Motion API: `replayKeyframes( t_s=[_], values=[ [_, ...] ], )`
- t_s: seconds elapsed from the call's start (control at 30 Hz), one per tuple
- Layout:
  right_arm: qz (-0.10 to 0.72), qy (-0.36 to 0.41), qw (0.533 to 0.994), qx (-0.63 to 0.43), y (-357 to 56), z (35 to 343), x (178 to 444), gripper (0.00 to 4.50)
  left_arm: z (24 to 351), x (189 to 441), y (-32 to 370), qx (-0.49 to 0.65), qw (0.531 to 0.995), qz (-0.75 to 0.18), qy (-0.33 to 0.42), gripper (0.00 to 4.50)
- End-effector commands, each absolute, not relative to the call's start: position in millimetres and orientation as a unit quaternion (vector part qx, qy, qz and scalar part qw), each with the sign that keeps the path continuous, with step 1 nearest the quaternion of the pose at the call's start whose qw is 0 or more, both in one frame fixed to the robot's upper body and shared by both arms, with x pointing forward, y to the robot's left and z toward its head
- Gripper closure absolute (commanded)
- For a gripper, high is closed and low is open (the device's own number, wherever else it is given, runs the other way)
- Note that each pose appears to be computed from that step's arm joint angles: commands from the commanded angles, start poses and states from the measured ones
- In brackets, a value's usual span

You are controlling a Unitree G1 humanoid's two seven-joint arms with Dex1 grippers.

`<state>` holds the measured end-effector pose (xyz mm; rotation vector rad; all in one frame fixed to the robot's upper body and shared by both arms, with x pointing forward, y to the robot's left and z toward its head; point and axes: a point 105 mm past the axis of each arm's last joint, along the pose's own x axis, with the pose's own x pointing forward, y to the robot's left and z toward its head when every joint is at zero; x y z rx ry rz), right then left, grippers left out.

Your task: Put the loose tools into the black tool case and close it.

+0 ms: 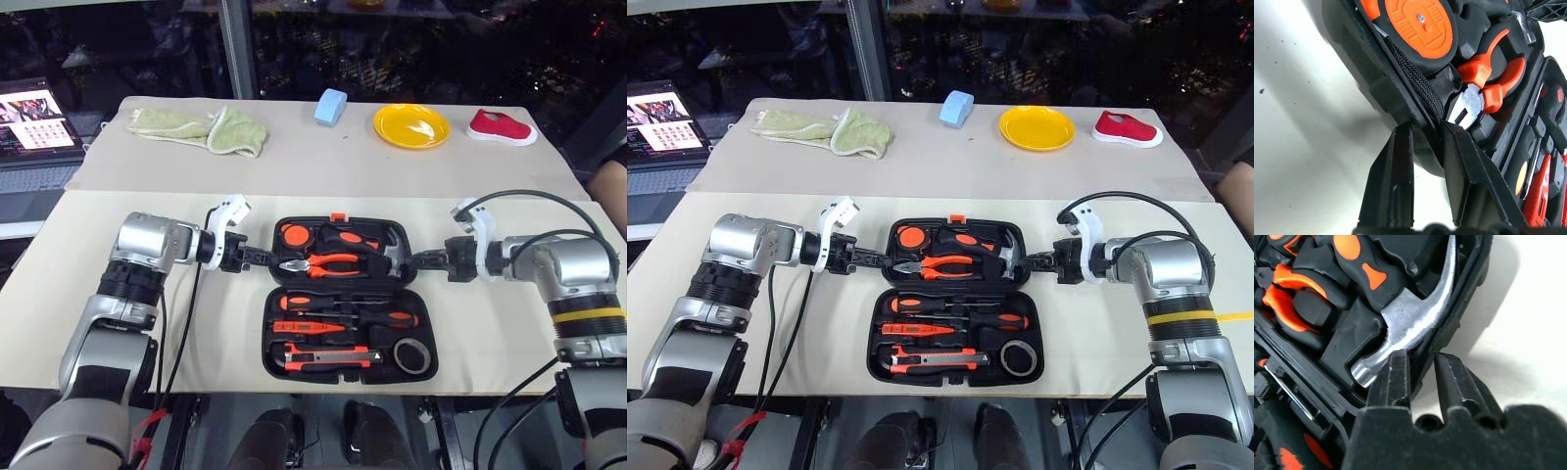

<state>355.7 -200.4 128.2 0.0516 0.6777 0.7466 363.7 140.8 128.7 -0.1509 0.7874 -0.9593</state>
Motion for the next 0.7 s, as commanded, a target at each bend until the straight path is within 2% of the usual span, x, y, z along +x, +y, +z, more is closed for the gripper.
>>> replayKeyframes(
  t_s=[0.03,0.17,0.2,0.37,0.47,0.53,0.63,0.7],
  values=[
    [0.362,0.303,0.881,0.017,-199,139,360,4.48,137,364,133,-0.063,0.808,-0.467,0.355,3.6],
    [0.366,0.3,0.881,0.015,-196,140,360,4.5,137,363,128,-0.061,0.804,-0.475,0.353,4.42],
    [0.367,0.298,0.881,0.015,-195,140,360,4.5,137,363,126,-0.061,0.803,-0.477,0.352,4.46],
    [0.37,0.278,0.887,0.011,-193,146,361,4.5,140,362,120,-0.059,0.802,-0.491,0.335,4.46],
    [0.391,0.236,0.89,0.006,-186,162,361,4.5,151,363,113,-0.057,0.809,-0.504,0.298,4.46],
    [0.389,0.206,0.898,-0.001,-184,171,363,4.5,158,366,110,-0.055,0.817,-0.508,0.267,4.46],
    [0.374,0.108,0.921,0.002,-177,204,370,4.5,182,375,101,-0.031,0.845,-0.506,0.168,4.46],
    [0.362,0.079,0.929,-0.021,-176,206,371,4.5,189,373,95,-0.022,0.849,-0.512,0.132,4.46]
  ],
)
